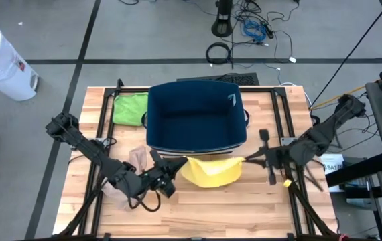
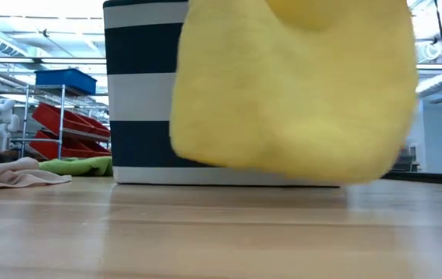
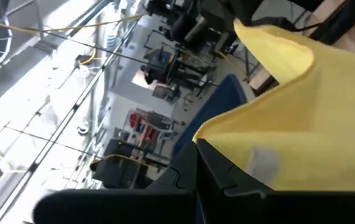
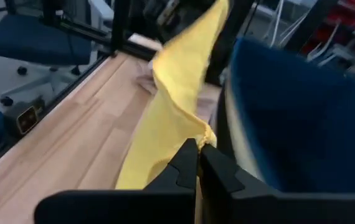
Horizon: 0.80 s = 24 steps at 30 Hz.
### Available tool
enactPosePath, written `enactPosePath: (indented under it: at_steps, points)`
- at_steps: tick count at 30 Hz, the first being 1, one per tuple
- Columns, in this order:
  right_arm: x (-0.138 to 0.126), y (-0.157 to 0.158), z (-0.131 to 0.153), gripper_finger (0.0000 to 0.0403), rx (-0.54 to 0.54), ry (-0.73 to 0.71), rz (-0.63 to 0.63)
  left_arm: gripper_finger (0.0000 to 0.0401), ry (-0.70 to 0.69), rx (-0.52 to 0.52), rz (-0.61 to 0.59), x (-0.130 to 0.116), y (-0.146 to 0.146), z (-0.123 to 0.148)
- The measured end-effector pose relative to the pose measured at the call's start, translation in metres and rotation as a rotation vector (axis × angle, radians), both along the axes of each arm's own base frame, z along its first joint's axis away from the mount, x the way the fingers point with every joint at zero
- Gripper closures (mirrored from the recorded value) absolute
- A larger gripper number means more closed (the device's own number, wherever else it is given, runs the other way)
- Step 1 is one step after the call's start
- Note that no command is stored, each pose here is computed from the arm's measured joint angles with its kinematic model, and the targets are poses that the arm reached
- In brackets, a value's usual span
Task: Fold towel
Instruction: Fold the yellow towel
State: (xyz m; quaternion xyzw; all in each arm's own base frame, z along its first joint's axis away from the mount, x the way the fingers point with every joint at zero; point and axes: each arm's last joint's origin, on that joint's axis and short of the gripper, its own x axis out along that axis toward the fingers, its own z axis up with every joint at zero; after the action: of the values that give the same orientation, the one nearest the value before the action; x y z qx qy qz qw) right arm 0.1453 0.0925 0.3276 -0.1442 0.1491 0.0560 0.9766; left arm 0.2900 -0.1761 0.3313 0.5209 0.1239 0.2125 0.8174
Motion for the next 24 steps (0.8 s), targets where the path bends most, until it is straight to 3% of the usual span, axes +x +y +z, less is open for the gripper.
enactPosePath:
  at_steps: [5,9,14,21,24]
  points:
    - [-0.001,0.002,0.007,0.0403,0.029,0.027,0.087,0.0401,-0.022,0.001,-0.024,-0.001,-0.003,0.003]
    - [0.005,0.013,-0.009,0.0403,0.076,0.176,0.181,0.0401,-0.025,-0.066,-0.132,-0.007,-0.016,-0.001]
    - [0.018,0.039,-0.028,0.0403,0.115,0.319,0.306,0.0401,0.066,-0.271,-0.276,-0.015,-0.028,-0.022]
    - [0.044,0.074,-0.061,0.0403,0.146,0.446,0.42,0.0401,0.206,-0.536,-0.334,-0.014,-0.037,-0.055]
    - [0.055,0.086,-0.078,0.0403,0.148,0.492,0.451,0.0401,0.26,-0.601,-0.374,-0.01,-0.042,-0.067]
